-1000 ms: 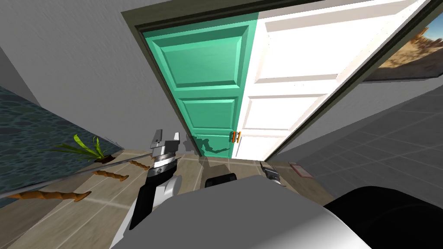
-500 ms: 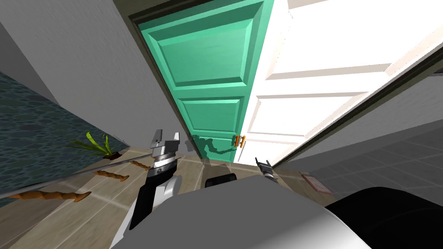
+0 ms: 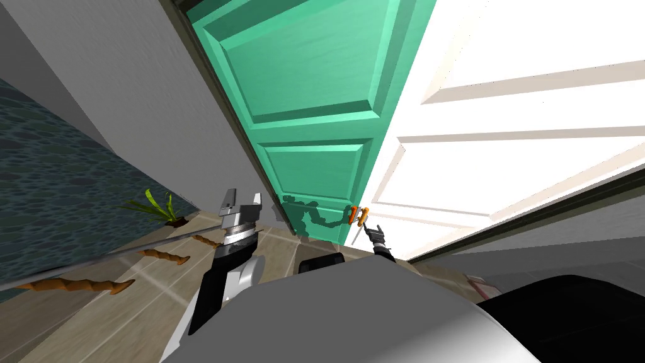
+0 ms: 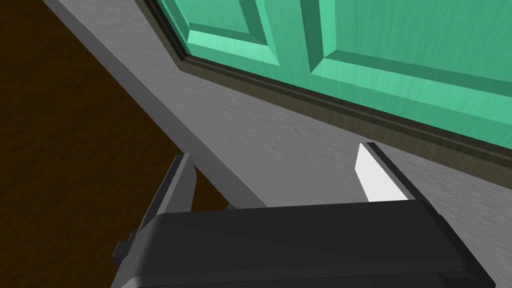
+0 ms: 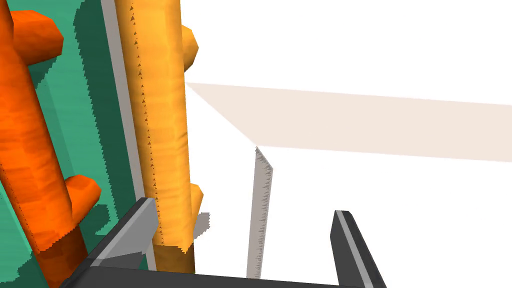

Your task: Pull the door open

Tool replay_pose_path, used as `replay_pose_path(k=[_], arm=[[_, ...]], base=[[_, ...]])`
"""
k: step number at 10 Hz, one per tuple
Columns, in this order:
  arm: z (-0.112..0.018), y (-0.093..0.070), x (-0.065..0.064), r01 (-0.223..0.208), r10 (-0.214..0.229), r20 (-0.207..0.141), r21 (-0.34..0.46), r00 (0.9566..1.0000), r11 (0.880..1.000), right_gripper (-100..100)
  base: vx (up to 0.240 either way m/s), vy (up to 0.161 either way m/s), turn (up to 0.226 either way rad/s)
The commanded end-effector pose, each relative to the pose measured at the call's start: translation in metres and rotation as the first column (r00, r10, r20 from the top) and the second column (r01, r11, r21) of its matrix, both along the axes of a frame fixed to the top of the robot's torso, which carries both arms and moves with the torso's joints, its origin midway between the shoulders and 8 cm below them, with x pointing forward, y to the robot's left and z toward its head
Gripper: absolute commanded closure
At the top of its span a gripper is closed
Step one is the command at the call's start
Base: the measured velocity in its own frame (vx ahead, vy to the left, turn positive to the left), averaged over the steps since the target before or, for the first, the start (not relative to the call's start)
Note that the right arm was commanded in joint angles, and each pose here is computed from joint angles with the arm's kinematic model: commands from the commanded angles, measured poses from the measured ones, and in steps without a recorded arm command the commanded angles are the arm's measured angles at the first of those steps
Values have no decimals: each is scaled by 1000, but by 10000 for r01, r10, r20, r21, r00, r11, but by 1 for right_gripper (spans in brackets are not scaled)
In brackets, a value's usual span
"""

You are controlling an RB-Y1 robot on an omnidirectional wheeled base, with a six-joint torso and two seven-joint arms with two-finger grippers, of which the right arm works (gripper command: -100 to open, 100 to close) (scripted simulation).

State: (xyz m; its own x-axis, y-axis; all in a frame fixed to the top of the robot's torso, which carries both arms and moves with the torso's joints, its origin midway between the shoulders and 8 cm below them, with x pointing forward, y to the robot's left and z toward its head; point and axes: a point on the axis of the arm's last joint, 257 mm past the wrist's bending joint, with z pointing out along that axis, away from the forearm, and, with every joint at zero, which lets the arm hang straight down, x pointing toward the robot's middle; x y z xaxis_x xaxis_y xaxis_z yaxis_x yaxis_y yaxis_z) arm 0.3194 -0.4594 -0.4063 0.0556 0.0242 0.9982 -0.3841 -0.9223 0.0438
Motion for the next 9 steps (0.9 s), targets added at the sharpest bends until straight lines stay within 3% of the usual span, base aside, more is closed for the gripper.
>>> replay_pose_path(k=[1,2,3,4,5,9], arm=[[7,5,6,-121,119,195,59,9997,9999,-100],[7,5,6,-121,119,195,59,9997,9999,-100],[14,17,20,-342,335,466,140,9984,9993,-100],[9,9,11,-209,206,281,105,9994,9997,-100],[9,9,11,-209,206,281,105,9994,9997,100],[9,9,11,-209,206,281,105,9994,9997,100]], base=[[173,4,62],[37,17,-62],[71,21,120],[49,6,46],[-13,0,-32],[-7,8,9]])
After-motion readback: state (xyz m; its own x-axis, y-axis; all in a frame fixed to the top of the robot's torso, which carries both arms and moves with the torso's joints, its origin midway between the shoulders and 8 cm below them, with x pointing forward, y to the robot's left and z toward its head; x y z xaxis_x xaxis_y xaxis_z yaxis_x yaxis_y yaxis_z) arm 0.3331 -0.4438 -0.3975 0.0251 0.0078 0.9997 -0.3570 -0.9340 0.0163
